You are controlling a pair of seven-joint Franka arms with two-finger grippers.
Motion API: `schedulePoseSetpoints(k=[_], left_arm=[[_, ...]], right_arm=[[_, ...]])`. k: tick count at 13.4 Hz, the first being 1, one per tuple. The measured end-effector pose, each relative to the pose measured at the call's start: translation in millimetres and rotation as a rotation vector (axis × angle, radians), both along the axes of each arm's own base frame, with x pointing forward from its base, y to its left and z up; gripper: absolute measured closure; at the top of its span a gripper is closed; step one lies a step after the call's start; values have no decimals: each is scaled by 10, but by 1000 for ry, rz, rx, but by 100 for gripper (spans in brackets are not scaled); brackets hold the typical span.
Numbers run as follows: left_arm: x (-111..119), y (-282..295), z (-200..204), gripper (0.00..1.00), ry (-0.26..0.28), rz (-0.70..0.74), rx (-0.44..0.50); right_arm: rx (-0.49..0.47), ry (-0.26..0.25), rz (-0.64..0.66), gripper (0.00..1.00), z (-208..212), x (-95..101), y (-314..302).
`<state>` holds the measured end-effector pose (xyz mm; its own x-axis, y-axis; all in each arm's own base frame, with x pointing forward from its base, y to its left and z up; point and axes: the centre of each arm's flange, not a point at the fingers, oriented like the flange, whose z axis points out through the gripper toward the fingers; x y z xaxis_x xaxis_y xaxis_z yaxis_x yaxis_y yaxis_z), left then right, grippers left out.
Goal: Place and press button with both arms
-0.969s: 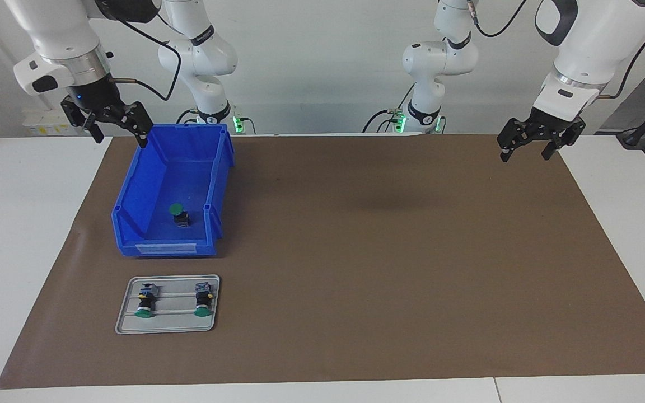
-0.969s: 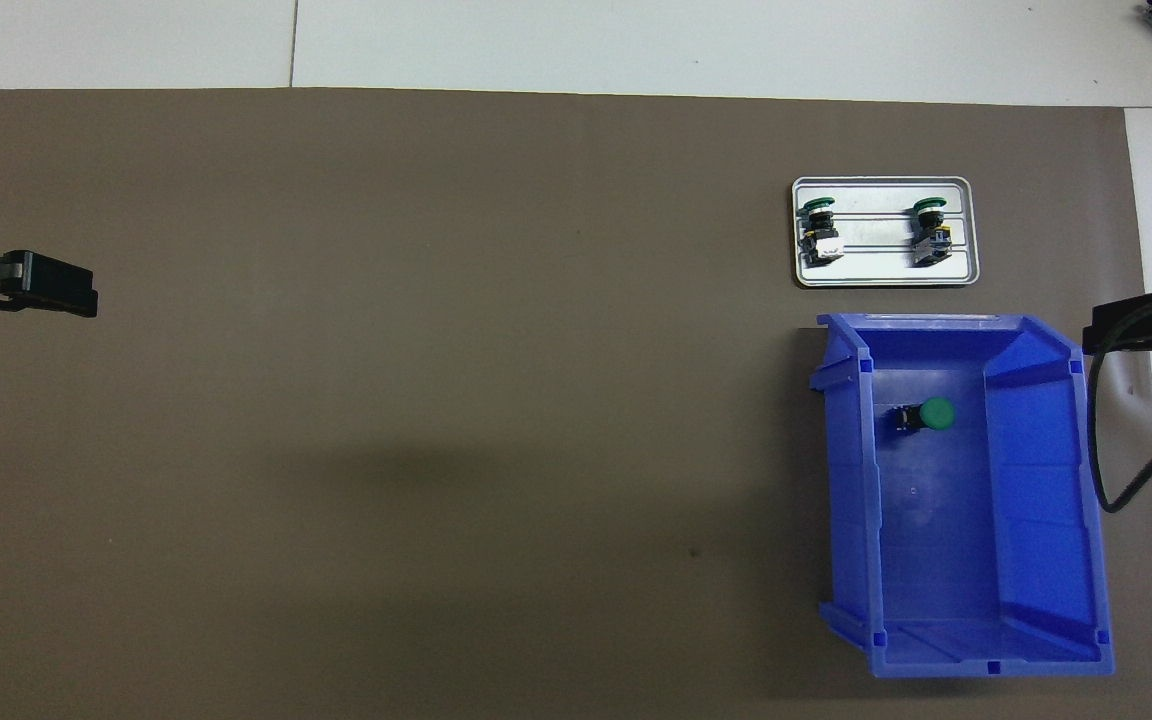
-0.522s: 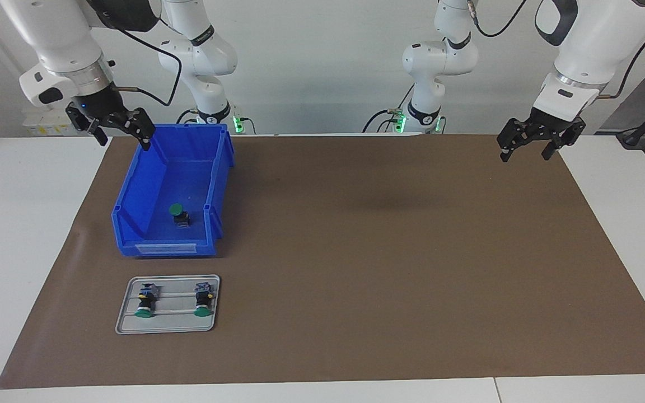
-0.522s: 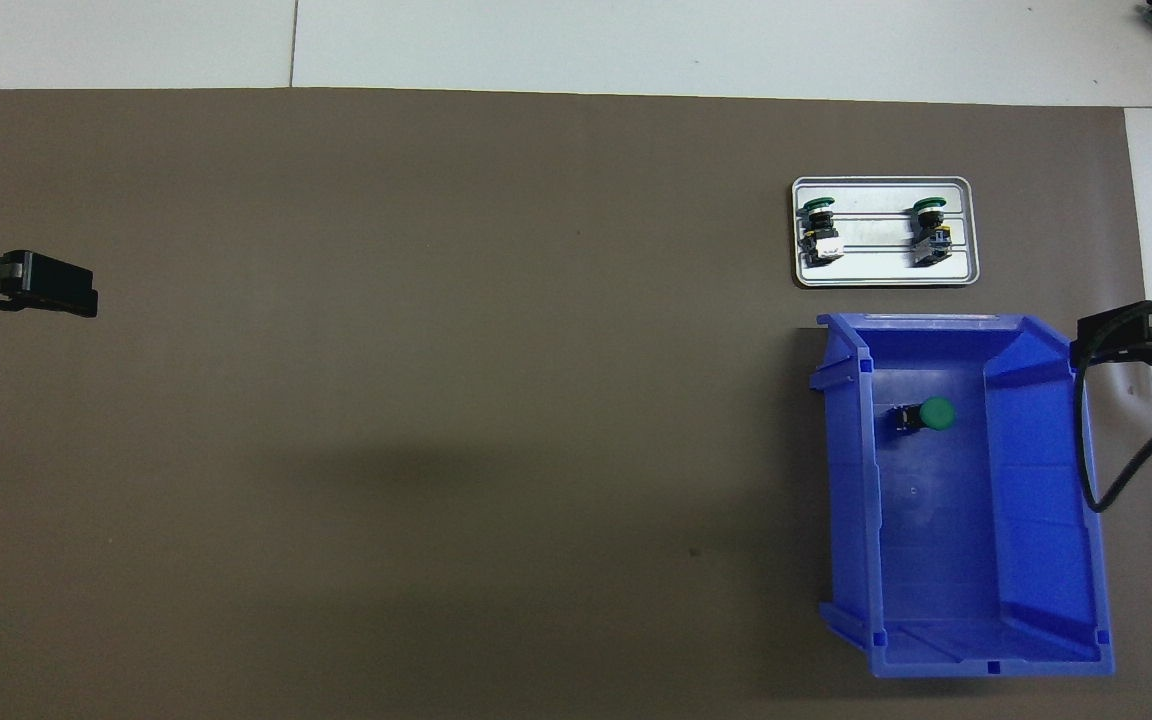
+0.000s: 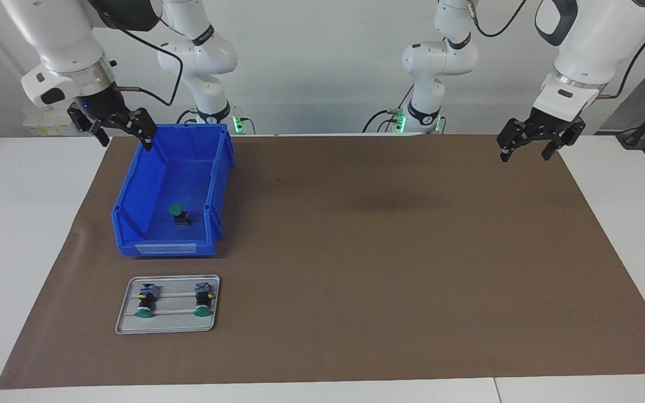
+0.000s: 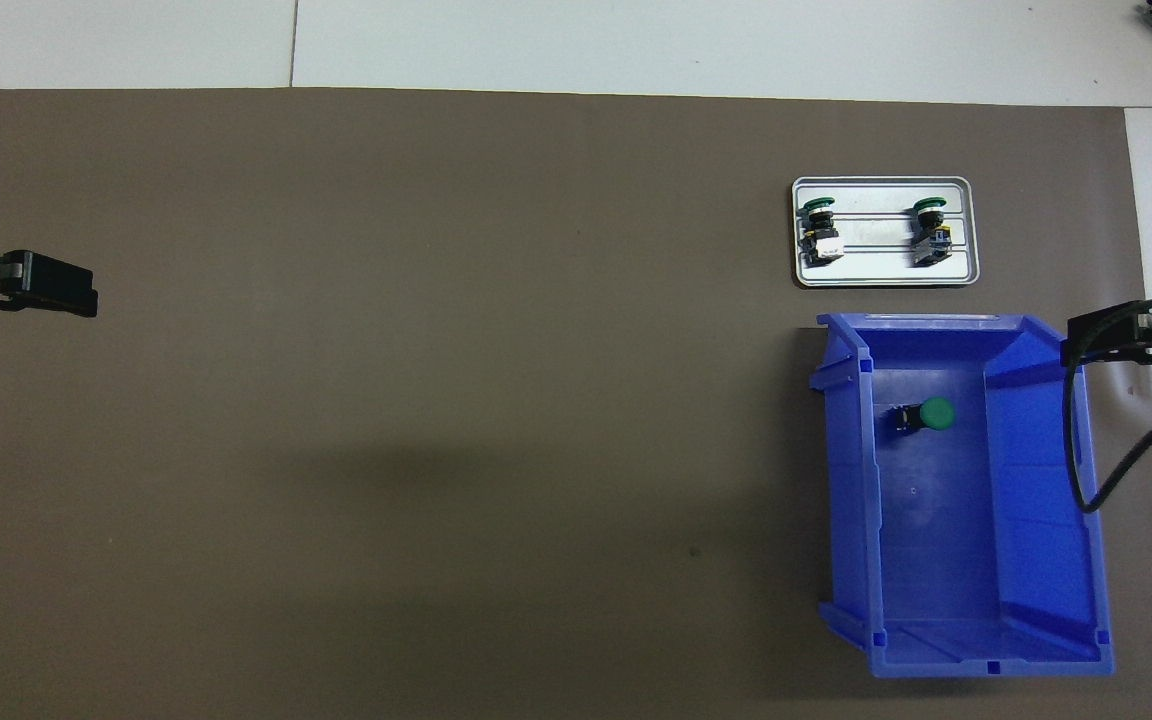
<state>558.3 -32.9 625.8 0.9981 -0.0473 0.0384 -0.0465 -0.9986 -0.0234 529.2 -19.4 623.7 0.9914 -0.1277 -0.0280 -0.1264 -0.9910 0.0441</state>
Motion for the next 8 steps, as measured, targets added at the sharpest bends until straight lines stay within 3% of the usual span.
schedulePoseSetpoints(k=[8], left_arm=[[0, 0, 0, 0, 0, 0, 0]], right_arm=[[-1, 3, 12, 0, -3, -2, 64]])
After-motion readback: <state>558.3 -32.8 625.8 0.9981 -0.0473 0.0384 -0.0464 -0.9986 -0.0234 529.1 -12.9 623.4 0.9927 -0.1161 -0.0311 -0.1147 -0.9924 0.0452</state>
